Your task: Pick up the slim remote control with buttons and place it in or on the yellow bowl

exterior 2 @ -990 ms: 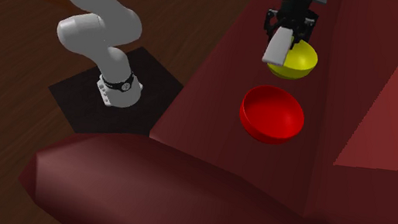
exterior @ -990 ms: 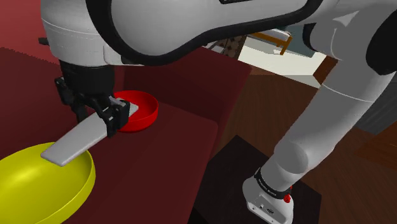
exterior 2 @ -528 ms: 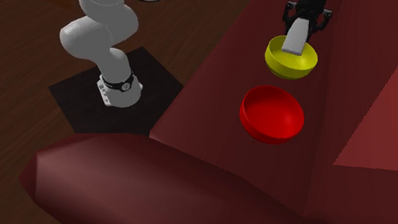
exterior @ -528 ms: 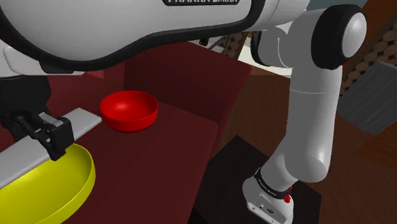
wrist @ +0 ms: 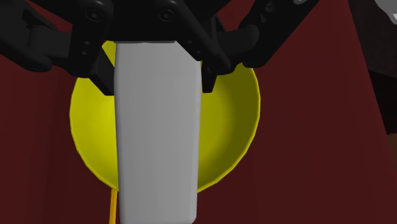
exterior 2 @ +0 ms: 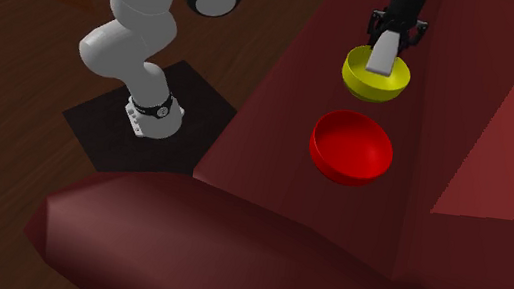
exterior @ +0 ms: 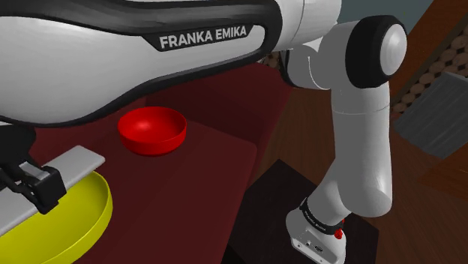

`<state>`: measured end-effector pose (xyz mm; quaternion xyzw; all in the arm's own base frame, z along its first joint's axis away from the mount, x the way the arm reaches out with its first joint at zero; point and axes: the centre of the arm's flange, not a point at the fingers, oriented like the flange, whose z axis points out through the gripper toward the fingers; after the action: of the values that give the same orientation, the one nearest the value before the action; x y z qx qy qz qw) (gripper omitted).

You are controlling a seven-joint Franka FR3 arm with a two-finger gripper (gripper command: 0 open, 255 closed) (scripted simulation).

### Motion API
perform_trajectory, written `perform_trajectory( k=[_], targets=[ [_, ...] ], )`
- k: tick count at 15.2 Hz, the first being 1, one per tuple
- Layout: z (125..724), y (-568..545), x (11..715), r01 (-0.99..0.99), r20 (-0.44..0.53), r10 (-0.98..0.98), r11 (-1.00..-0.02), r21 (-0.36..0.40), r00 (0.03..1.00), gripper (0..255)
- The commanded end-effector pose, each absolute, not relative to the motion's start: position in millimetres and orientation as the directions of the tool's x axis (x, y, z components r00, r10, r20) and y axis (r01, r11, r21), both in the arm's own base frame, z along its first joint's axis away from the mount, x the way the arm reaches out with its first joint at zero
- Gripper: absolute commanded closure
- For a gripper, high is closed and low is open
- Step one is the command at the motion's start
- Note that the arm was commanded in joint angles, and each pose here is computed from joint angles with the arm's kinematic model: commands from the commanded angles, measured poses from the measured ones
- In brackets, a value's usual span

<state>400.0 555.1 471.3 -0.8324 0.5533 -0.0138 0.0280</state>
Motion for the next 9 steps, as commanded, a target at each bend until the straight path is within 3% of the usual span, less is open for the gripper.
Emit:
perform_trajectory(
  k=[1,9],
  targets=[
    [460.9,554.3,400.2,-0.920,-0.009,-0.922,-0.386,-0.063,0.387,255],
    [430.6,554.3,400.2,-0.920,-0.009,-0.922,-0.386,-0.063,0.387,255]
  ],
)
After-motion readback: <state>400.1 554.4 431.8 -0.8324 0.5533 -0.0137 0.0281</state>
